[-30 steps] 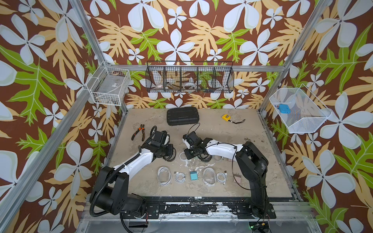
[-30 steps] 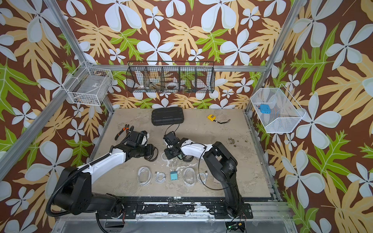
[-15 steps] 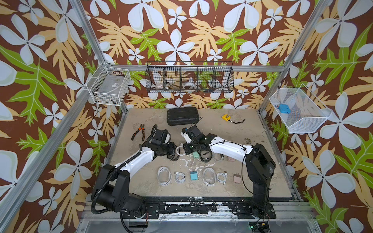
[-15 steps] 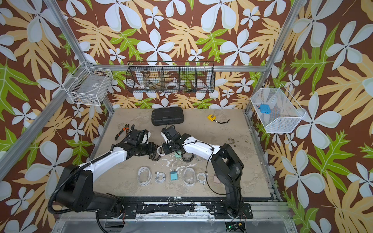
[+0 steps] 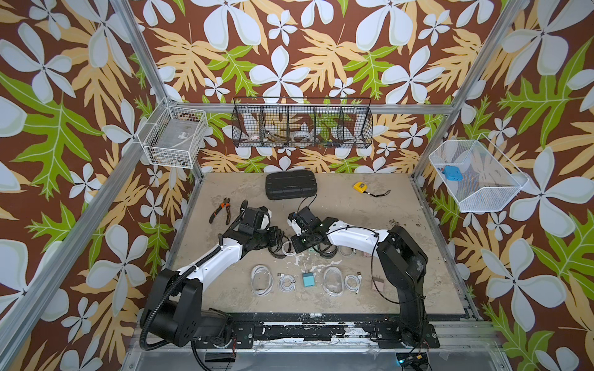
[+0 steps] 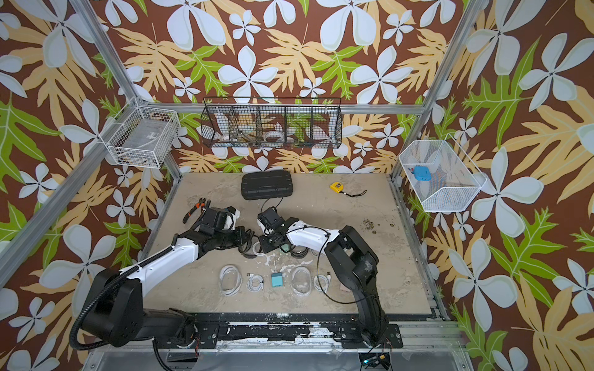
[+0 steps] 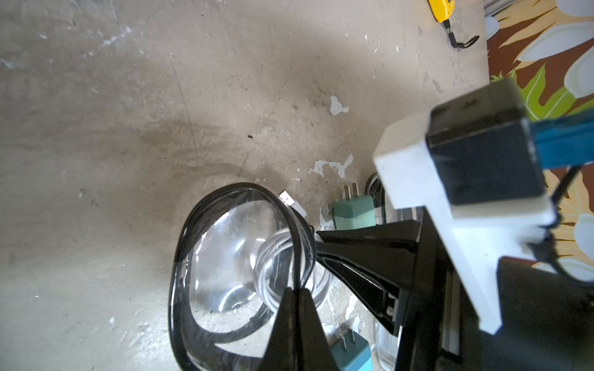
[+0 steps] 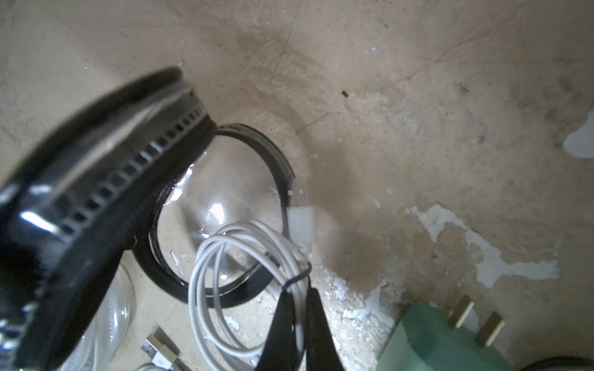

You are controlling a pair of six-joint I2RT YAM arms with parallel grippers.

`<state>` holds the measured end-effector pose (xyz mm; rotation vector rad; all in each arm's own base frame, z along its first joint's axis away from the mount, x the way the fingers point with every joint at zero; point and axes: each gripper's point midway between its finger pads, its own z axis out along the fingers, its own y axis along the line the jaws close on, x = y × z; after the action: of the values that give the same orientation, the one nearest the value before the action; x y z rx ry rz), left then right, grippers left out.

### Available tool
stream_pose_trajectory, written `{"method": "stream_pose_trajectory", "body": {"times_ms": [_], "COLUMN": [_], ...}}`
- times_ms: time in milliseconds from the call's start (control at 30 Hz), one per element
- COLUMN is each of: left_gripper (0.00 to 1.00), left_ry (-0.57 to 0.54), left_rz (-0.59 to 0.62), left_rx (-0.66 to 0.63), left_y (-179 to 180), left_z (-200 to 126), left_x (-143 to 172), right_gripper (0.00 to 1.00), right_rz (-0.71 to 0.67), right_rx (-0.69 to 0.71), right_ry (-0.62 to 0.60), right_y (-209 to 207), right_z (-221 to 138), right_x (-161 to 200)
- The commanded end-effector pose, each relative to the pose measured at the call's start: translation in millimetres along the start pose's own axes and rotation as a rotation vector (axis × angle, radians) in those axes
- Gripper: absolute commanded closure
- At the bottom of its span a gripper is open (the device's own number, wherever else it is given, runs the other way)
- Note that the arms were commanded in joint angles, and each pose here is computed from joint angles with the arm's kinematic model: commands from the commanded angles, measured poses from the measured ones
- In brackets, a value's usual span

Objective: Pack away charging kits
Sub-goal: Pick up the charging cable from the center of the board, then place the charging cable in the storage bag.

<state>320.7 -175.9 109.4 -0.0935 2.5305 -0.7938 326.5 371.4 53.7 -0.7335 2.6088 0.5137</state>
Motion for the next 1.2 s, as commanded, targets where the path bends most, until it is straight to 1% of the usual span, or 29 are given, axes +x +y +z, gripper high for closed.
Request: {"method": "stream_pose_trajectory", "body": {"times_ms": [0,67,233,467,567,733,967,1100,1167], "left_gripper": [1.0,1.0,1.0,1.0,1.0,1.0,1.0,1.0,1.0], "left_ry": [-0.013,-0.024,-0.063,-0.094,-0.118,-0.12,-0.156,-0.167,-0.164], "left_rz": [-0.024,-0.042,-0.07,-0.112,-0.124,-0.128,-0.12,-0.114,-0.115], "left_rx": [0.091,0.117,0.122,0.137,0.145,0.128,0.108,0.1,0.09], "left_y": [-14,-16,-13,-11,-11,-7,-3,-2,1], "left_z": [0,1,1,4,3,5,3,3,5], "left_x": [0,1,-2,-2,-4,-4,-9,-11,-10], "right_gripper": [1.0,1.0,1.0,1.0,1.0,1.0,1.0,1.0,1.0], "right_rz": [-0.008,-0.01,-0.022,-0.009,0.008,0.032,0.0,-0.007,-0.005], "right_rx": [-0.018,-0.038,-0.048,-0.069,-0.051,-0.03,0.043,0.016,-0.01], "right_ry": [-0.04,-0.049,-0.054,-0.018,0.002,0.004,-0.002,0.017,0.002], "right_y": [6,11,19,21,15,8,-3,2,7], "right_z": [-7,-10,-13,4,14,22,14,16,13], "right_x": [-14,-19,-24,-16,-10,-6,-8,-5,-8]}}
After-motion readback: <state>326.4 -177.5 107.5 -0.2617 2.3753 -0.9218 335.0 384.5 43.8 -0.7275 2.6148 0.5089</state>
